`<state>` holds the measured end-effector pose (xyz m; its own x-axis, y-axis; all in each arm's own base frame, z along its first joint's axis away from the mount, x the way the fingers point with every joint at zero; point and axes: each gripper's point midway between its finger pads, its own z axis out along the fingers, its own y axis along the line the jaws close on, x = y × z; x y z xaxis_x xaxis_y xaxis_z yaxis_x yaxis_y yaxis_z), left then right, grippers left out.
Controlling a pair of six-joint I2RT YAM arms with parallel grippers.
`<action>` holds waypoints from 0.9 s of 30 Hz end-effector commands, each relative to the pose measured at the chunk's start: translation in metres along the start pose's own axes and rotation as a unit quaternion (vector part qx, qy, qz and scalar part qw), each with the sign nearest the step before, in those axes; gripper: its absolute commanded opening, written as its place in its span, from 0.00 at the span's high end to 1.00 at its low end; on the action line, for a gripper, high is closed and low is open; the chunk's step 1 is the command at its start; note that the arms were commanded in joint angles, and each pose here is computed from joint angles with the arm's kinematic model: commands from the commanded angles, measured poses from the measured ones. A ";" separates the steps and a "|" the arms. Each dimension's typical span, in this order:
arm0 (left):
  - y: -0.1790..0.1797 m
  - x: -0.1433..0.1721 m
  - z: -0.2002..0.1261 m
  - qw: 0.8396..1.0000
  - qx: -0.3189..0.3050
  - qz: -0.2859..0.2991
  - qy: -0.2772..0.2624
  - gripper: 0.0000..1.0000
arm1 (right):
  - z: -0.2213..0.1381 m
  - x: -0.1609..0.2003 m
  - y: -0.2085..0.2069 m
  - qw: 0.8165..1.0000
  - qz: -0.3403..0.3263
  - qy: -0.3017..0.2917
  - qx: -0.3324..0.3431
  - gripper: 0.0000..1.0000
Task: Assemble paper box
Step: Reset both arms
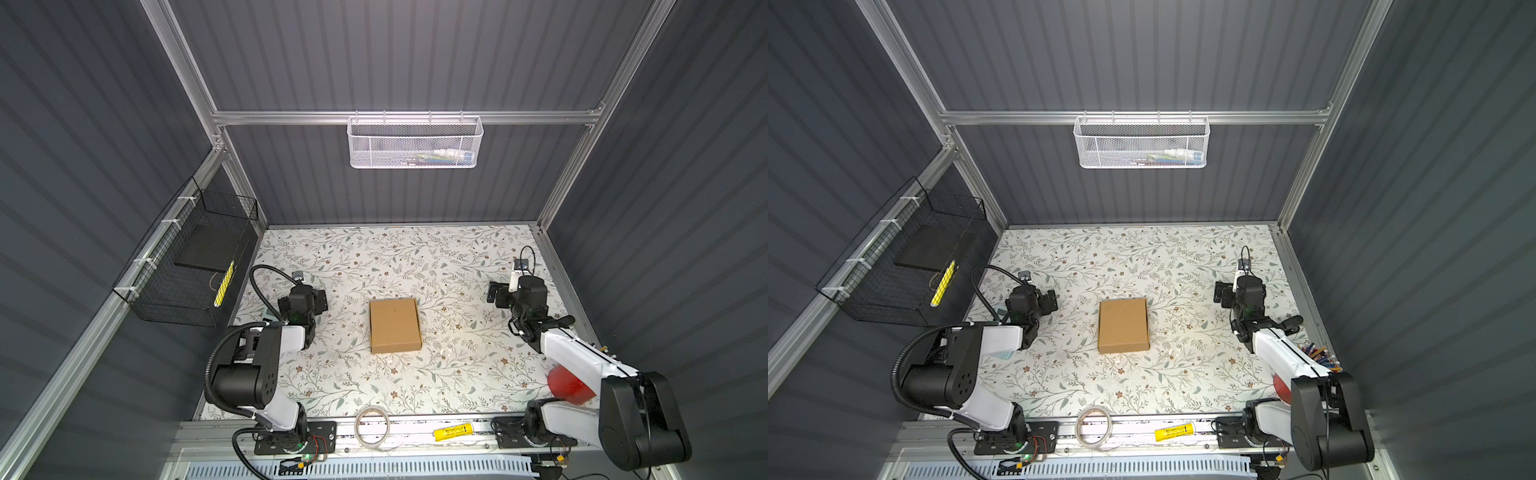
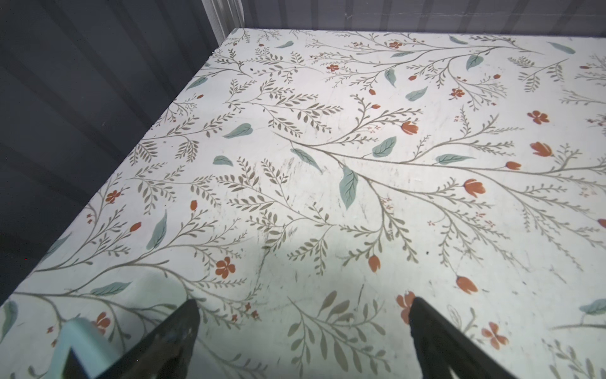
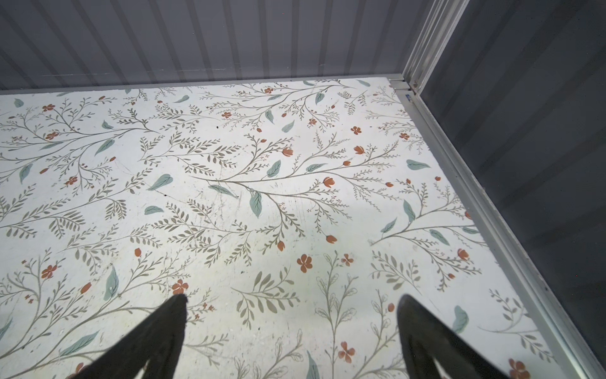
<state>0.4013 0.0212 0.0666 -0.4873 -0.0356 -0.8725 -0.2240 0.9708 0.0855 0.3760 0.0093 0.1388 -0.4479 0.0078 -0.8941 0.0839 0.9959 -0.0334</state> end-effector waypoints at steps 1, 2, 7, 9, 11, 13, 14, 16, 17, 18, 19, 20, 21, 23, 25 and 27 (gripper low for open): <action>-0.007 -0.016 0.005 0.999 0.024 0.001 -0.040 0.00 | 0.003 -0.004 -0.004 1.000 -0.003 -0.017 0.002 0.01; -0.008 -0.015 0.005 0.999 0.027 0.001 -0.043 0.00 | 0.004 -0.003 -0.004 1.000 -0.002 -0.017 0.002 0.01; -0.014 -0.007 0.004 0.996 0.047 0.004 -0.076 0.00 | 0.008 0.001 -0.013 1.000 0.005 -0.026 0.010 0.01; -0.014 -0.003 0.004 0.997 0.048 0.005 -0.060 0.00 | 0.008 0.001 -0.016 0.999 0.008 -0.031 0.013 0.01; -0.013 -0.006 0.005 0.996 0.045 0.003 -0.071 0.00 | 0.010 0.002 -0.019 0.999 0.011 -0.031 0.014 0.01; -0.012 -0.004 0.007 0.998 0.041 0.004 -0.056 0.00 | 0.012 0.002 -0.021 0.999 0.010 -0.034 0.013 0.01; -0.012 -0.004 0.007 0.997 0.040 0.003 -0.058 0.00 | 0.013 0.003 -0.022 0.999 0.012 -0.036 0.015 0.01; -0.012 -0.006 0.008 0.997 0.041 0.003 -0.064 0.00 | 0.015 0.004 -0.024 0.999 0.015 -0.042 0.016 0.01; -0.012 -0.005 0.008 0.997 0.040 0.003 -0.060 0.00 | 0.016 0.005 -0.024 0.999 0.016 -0.044 0.016 0.01; -0.012 -0.004 0.008 0.997 0.040 0.002 -0.060 0.00 | 0.017 0.004 -0.024 0.999 0.016 -0.048 0.015 0.01; -0.012 -0.005 0.008 0.997 0.040 0.003 -0.061 0.00 | 0.017 0.003 -0.024 0.999 0.015 -0.049 0.014 0.01; -0.012 -0.004 0.008 0.997 0.040 0.003 -0.060 0.00 | 0.017 0.002 -0.024 0.998 0.014 -0.052 0.014 0.01; -0.012 -0.005 0.008 0.997 0.039 0.003 -0.061 0.00 | 0.017 0.001 -0.025 0.998 0.015 -0.056 0.014 0.01; -0.012 -0.005 0.008 0.997 0.039 0.003 -0.061 0.00 | 0.018 0.000 -0.025 0.998 0.015 -0.059 0.013 0.01; -0.012 -0.005 0.008 0.997 0.039 0.003 -0.061 0.00 | 0.019 -0.002 -0.025 0.998 0.014 -0.061 0.012 0.01; -0.012 -0.005 0.008 0.997 0.039 0.003 -0.061 0.00 | 0.019 -0.002 -0.025 0.998 0.012 -0.064 0.012 0.01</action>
<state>0.4093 0.0098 0.0649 -0.3878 -0.0155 -0.9216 -0.1536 0.9870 0.0481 0.3890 -0.0176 0.1266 -0.3629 0.0327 -0.9313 0.1267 0.9918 -0.0145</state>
